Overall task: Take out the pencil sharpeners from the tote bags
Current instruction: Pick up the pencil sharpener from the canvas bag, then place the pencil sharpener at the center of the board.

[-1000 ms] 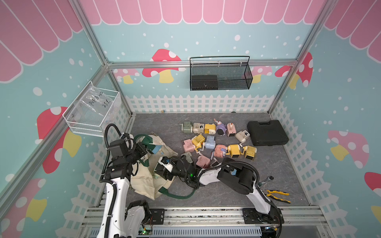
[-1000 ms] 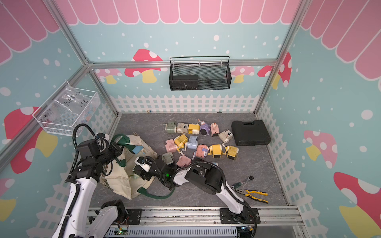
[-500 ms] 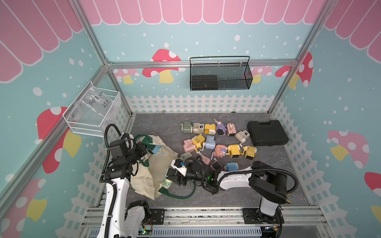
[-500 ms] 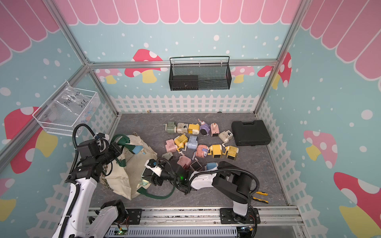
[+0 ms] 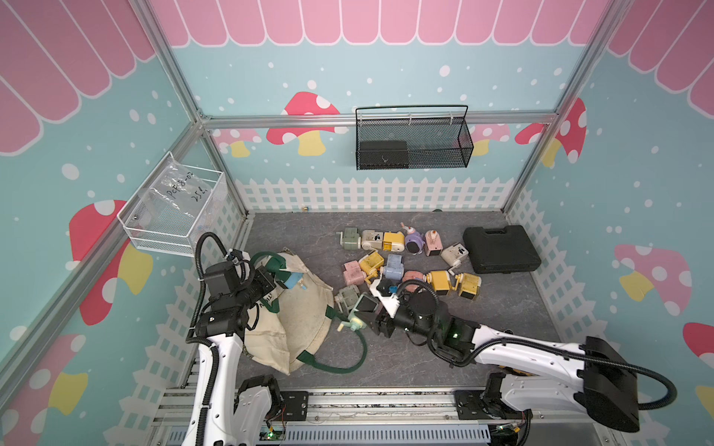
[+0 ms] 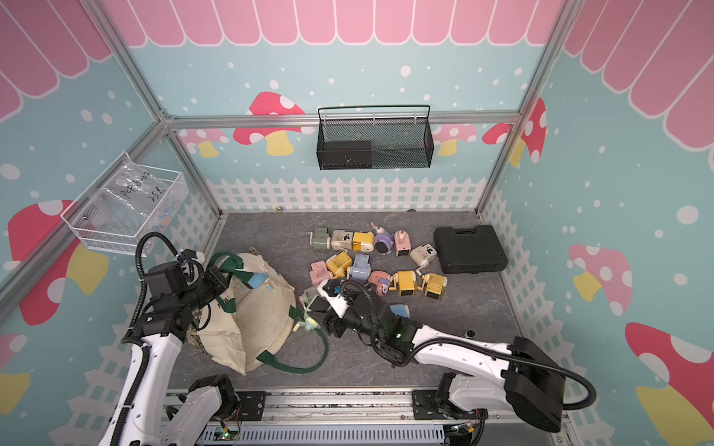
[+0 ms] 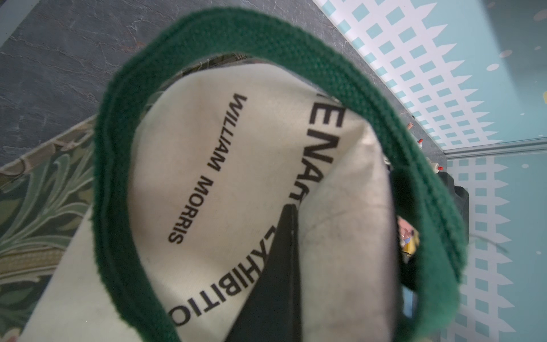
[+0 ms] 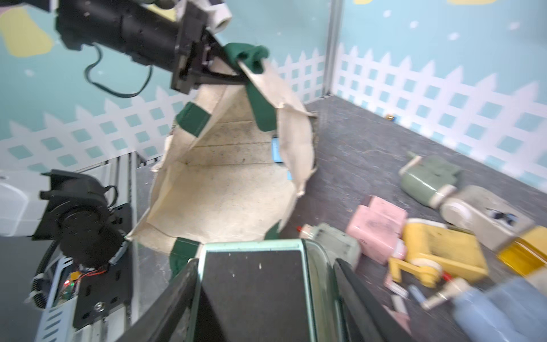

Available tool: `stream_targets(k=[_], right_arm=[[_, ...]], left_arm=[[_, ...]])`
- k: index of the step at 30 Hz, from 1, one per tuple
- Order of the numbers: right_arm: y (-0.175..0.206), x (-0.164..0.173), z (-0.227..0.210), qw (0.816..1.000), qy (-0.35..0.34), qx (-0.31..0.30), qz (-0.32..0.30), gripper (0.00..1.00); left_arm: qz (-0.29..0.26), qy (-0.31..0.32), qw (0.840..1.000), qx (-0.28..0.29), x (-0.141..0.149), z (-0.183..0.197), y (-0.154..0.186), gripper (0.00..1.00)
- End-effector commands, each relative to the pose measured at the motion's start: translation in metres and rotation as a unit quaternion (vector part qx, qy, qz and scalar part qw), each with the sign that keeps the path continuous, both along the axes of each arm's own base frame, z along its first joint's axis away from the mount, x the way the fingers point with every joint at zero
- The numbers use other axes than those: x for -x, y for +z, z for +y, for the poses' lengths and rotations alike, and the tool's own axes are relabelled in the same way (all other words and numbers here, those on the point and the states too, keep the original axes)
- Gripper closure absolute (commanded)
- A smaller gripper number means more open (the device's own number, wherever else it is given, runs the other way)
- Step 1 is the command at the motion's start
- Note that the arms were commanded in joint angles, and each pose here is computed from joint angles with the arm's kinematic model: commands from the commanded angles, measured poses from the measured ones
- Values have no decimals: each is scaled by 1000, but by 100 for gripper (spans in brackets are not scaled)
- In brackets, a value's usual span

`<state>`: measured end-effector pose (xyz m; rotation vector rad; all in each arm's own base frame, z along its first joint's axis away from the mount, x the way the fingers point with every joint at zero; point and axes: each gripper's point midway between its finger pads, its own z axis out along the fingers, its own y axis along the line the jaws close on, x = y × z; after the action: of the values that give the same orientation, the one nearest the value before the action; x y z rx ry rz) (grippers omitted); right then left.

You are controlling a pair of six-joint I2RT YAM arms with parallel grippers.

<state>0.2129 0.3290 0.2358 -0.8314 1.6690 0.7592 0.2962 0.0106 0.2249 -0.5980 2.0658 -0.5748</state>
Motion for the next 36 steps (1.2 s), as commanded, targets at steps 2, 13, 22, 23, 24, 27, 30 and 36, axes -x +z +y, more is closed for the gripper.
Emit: stream_targets(k=[2, 13, 22, 23, 24, 27, 30, 36], right_arm=[[-8, -32, -68, 992, -119, 23, 30, 51], [-23, -79, -174, 943, -322, 26, 86, 51], [-58, -90, -264, 869, -473, 7, 143, 52], [-64, -89, -271, 862, -483, 5, 153, 52], [-72, -88, -276, 856, -489, 4, 164, 52], [-92, -84, -285, 844, -502, 3, 191, 52], [-109, -78, -292, 832, -514, 2, 210, 52], [-131, -76, -300, 818, -526, 19, 233, 52]], left_arm=[[18, 1, 1000, 2, 6, 0, -11, 100], [16, 2, 1000, 0, 7, 0, -11, 100], [17, 0, 1000, 2, 7, 0, -11, 100], [16, 0, 1000, 1, 7, 0, -11, 100], [16, 0, 1000, 1, 7, 0, -11, 100], [13, 2, 1000, -1, 8, 0, -9, 100], [14, 2, 1000, -1, 8, 0, -10, 100], [17, 1, 1000, 1, 7, 0, -11, 100]])
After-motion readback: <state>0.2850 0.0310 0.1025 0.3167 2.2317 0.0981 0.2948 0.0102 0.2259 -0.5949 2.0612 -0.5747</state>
